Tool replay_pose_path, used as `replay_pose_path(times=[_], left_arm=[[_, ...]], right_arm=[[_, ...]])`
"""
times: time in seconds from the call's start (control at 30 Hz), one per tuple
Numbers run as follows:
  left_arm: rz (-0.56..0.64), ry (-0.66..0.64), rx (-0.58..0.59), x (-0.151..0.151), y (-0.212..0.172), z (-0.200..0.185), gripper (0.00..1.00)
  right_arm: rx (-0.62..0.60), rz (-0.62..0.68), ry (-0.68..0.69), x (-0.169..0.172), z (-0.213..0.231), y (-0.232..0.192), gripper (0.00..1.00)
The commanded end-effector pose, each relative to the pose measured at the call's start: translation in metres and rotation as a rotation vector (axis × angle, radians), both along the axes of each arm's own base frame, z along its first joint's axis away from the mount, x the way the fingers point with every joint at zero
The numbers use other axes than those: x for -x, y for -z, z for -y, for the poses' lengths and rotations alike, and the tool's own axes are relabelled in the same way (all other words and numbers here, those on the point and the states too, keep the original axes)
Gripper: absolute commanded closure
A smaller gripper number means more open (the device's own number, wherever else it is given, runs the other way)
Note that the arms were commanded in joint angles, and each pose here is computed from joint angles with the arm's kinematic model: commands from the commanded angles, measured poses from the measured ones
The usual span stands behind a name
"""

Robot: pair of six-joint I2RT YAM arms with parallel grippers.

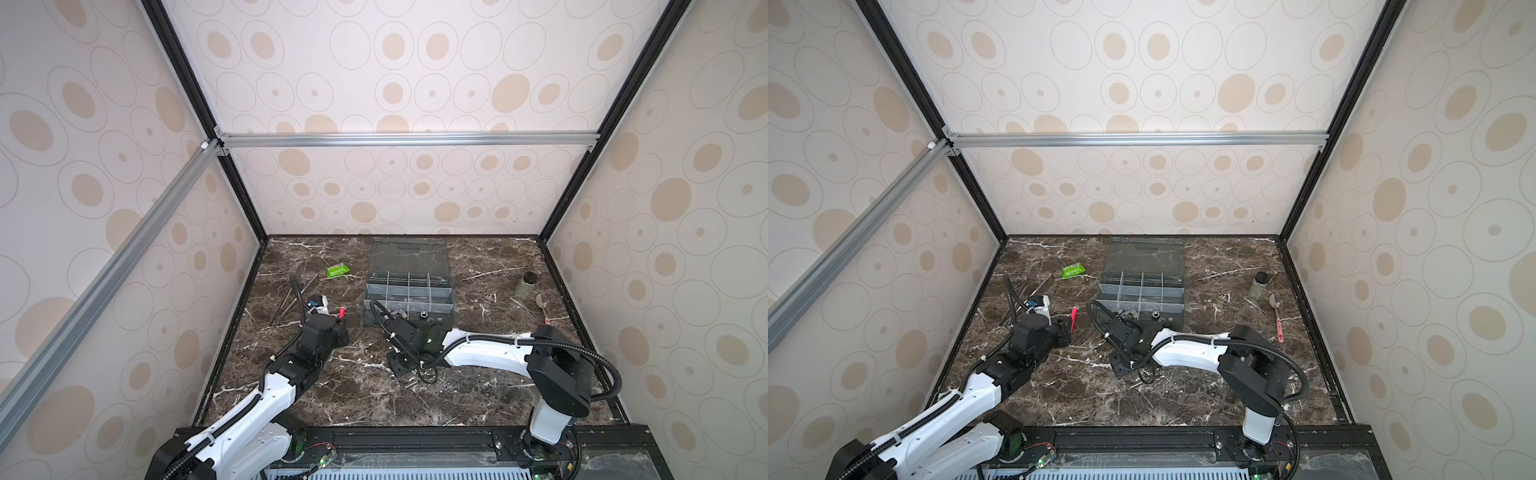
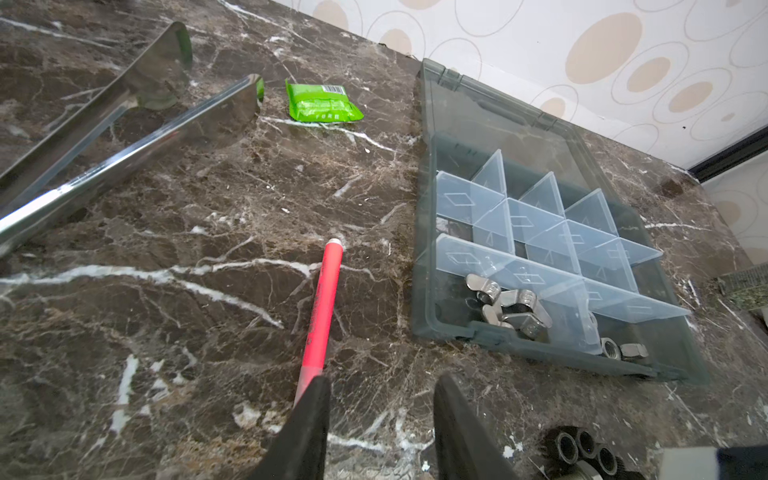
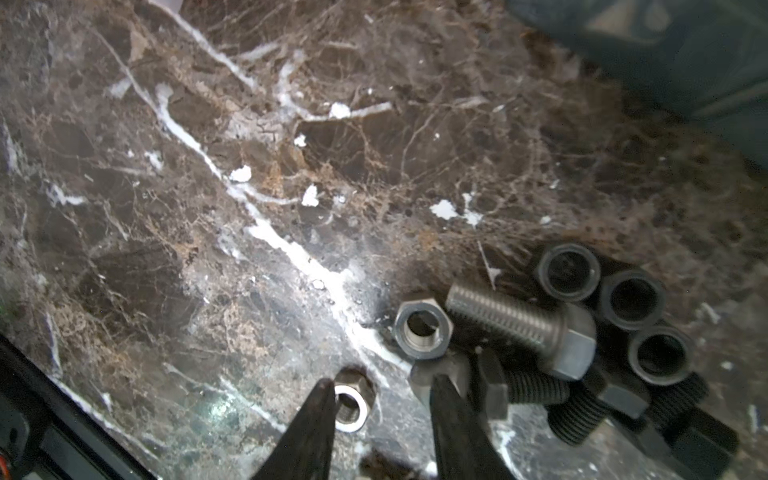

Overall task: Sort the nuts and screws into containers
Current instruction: 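Grasp a silver hex nut from the pile with the right gripper and lift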

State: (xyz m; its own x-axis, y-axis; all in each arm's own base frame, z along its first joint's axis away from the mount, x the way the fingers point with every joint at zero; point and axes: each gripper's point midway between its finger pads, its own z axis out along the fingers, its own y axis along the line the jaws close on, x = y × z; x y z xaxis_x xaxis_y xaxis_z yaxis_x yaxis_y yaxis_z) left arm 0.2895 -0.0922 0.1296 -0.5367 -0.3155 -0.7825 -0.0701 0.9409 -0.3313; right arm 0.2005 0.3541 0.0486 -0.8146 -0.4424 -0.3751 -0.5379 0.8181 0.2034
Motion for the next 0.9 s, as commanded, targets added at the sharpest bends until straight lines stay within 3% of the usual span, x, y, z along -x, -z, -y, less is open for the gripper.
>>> replay_pose_path(times=[0.0,0.47,0.87], left_arm=[[-0.013,-0.040,0.013,0.005,0.003,-0.009,0.58],[-0.024,-0.051,0.034,0.012,0.011,-0.013,0.58],[-0.022,-0.044,0.054,0.011,0.012,-0.011,0.58]], right_arm=[[0.037,0.008,-0.128,0.006,-0.009,0.002,0.59],[0.122,-0.032,-0.250,0.027,-0.014,0.016,0.59],[0.192,-0.022,-0.240,0.027,-0.006,0.026,0.60]])
